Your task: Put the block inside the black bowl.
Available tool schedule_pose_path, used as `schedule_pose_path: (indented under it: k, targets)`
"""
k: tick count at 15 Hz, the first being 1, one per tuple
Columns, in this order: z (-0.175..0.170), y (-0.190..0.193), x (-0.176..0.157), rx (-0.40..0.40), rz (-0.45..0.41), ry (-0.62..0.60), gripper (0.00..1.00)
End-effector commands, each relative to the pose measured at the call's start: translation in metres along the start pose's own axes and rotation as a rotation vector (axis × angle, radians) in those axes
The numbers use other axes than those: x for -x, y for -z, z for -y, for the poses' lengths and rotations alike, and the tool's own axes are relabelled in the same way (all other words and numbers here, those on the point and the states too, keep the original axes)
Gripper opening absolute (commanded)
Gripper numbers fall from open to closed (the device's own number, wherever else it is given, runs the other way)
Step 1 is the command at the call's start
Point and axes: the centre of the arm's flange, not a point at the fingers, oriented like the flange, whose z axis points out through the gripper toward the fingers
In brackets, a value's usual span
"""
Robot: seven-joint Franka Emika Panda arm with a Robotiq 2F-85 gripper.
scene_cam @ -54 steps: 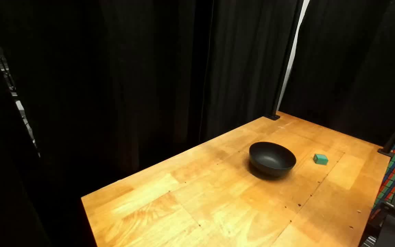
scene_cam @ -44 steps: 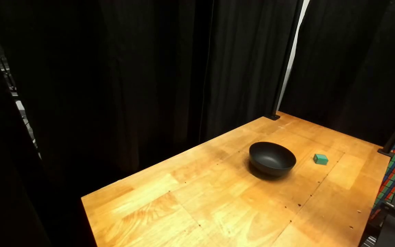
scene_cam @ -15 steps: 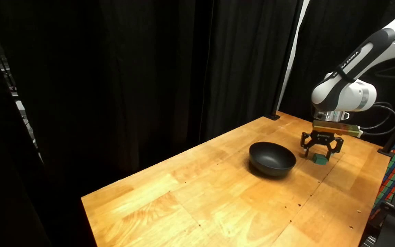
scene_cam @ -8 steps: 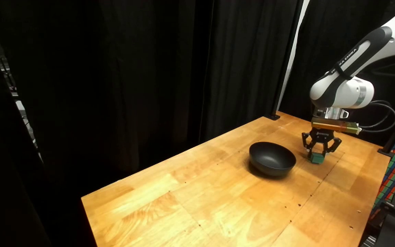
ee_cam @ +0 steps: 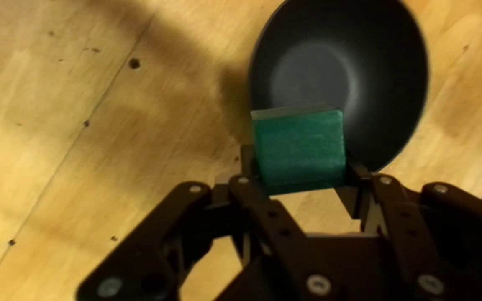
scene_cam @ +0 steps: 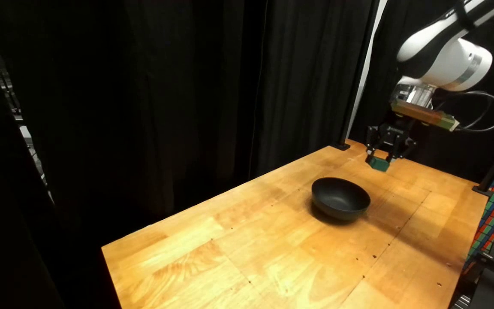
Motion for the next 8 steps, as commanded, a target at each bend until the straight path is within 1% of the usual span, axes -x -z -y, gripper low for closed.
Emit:
schedule_pose_path:
  k: [1, 3, 4, 5, 8]
  targets:
    - [0.031, 0.008, 0.058, -0.080, 0.023, 0.120, 0.73]
    - [0.046, 0.007, 0.079, -0.094, 0.066, 0.156, 0.87]
    - [0.049, 0.011, 0.086, -0.090, 0.090, 0.159, 0.96]
    - [0.051, 0.015, 0.091, -0.084, 0.115, 0.165, 0.99]
    - [0.043, 0.029, 0.105, -0.080, 0.170, 0.178, 1.00]
